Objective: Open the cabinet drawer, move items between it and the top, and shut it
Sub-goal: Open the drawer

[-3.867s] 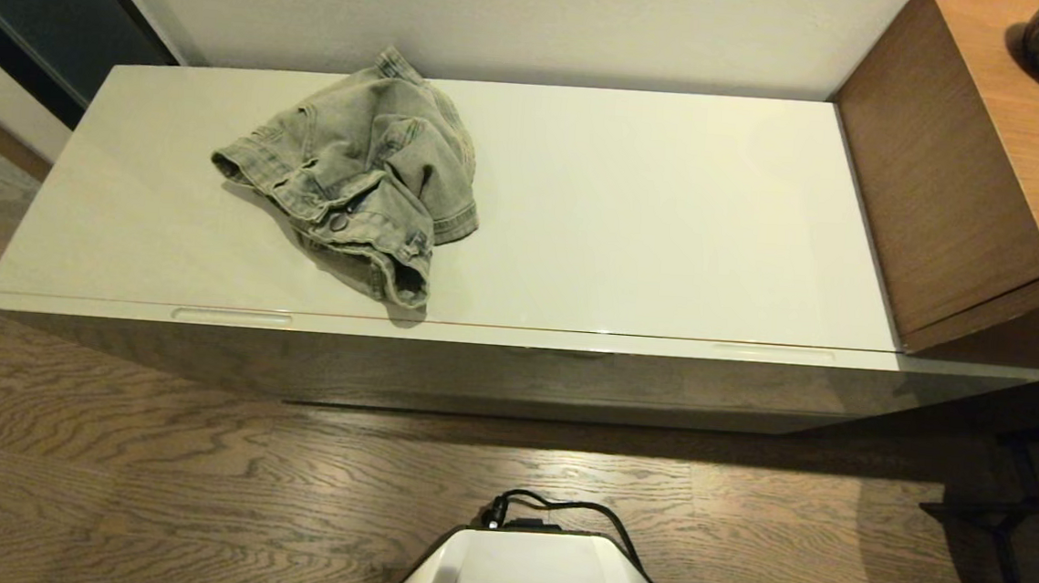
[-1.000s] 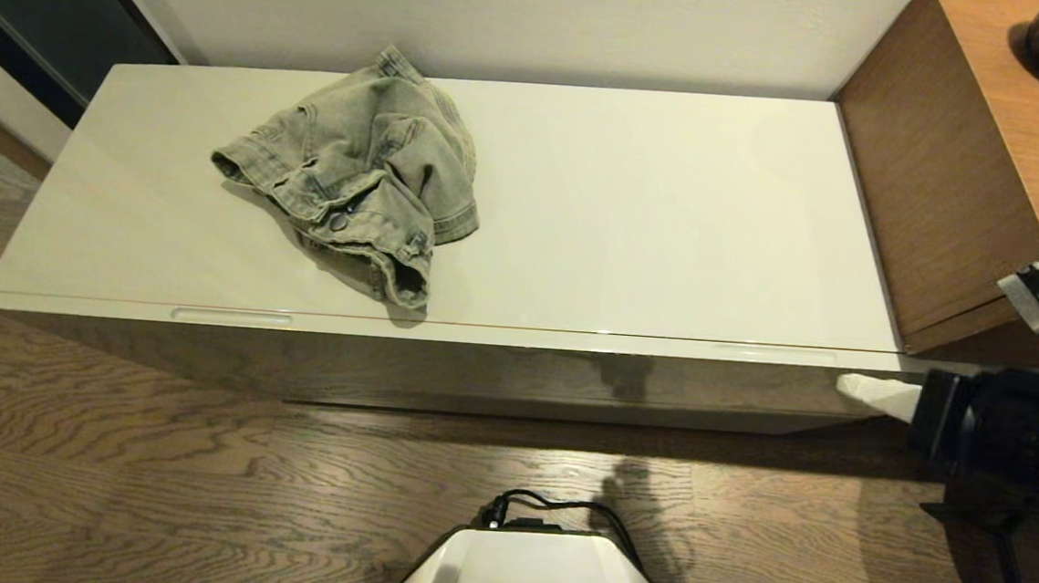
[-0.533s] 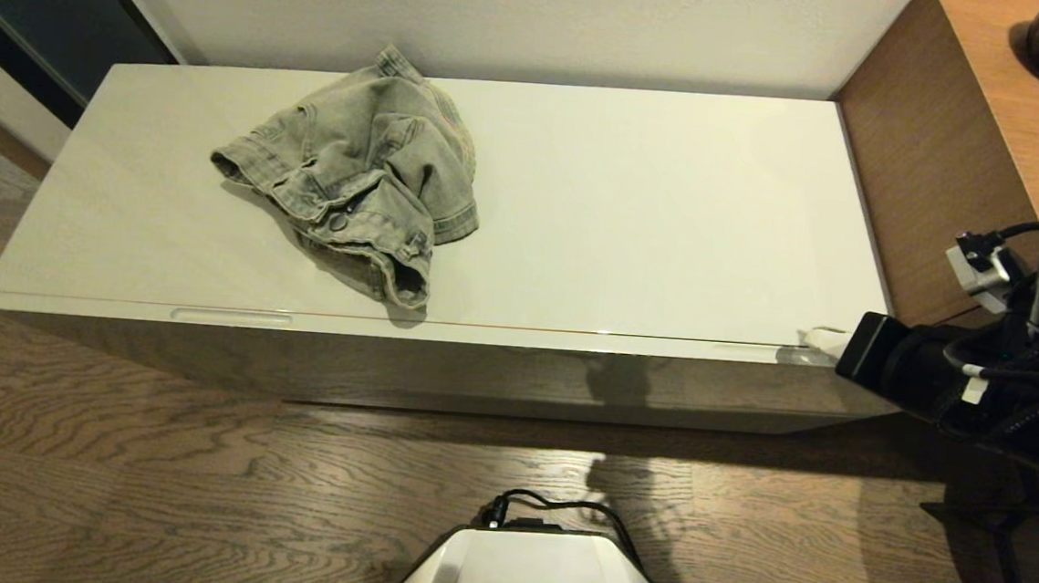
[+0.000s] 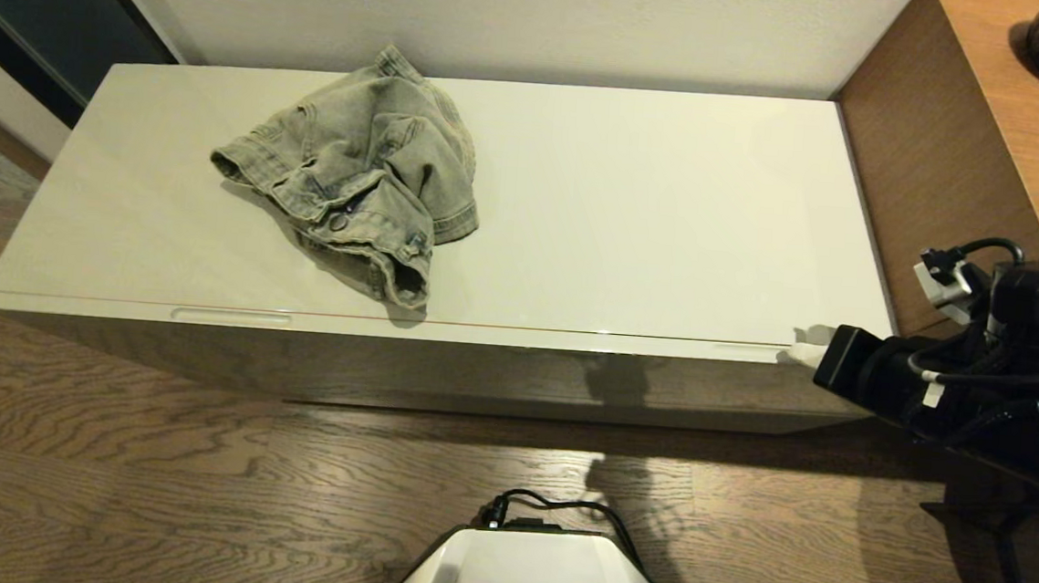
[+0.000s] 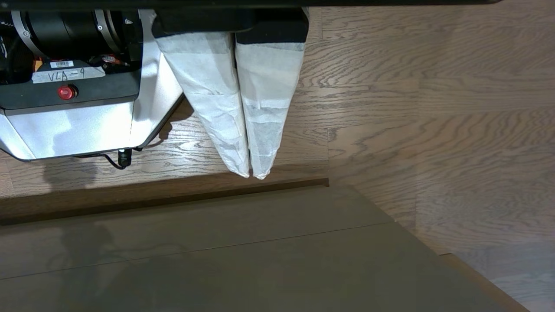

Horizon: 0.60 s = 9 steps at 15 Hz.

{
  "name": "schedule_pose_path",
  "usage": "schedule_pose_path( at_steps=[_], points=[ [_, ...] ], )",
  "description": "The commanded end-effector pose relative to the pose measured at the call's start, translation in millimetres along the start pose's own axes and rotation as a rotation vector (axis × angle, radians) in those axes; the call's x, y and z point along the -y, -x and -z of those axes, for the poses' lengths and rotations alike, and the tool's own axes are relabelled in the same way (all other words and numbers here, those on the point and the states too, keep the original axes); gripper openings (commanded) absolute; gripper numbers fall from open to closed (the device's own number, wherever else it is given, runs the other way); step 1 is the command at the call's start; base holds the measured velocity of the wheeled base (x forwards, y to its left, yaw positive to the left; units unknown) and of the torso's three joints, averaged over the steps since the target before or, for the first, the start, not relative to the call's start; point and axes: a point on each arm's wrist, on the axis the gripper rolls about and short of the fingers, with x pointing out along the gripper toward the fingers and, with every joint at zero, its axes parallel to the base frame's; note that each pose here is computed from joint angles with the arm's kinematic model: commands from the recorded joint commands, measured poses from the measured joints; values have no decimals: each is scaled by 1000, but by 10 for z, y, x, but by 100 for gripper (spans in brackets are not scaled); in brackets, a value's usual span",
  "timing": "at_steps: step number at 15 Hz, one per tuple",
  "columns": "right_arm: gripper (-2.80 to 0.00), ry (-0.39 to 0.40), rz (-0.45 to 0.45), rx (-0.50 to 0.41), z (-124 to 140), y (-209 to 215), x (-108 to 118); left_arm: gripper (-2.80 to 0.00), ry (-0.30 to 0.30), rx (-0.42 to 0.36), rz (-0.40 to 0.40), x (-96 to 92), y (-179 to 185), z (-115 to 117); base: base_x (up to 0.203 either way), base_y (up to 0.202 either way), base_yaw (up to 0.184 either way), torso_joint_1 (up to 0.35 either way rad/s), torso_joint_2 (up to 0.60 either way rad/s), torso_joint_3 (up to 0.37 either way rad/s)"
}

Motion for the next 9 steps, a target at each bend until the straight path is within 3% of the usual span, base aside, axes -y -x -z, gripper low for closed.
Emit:
schedule_pose_path(
  at_steps=[1,9],
  points=[
    [-280,-6,1,-9,26,-3,8,-280,0,-1,0,0,-1,0,0,0,0,0,0,0],
    [-280,-38,-9,4,42,-84,12,-280,-1,-1,0,0,-1,0,0,0,0,0,0,0]
  ],
)
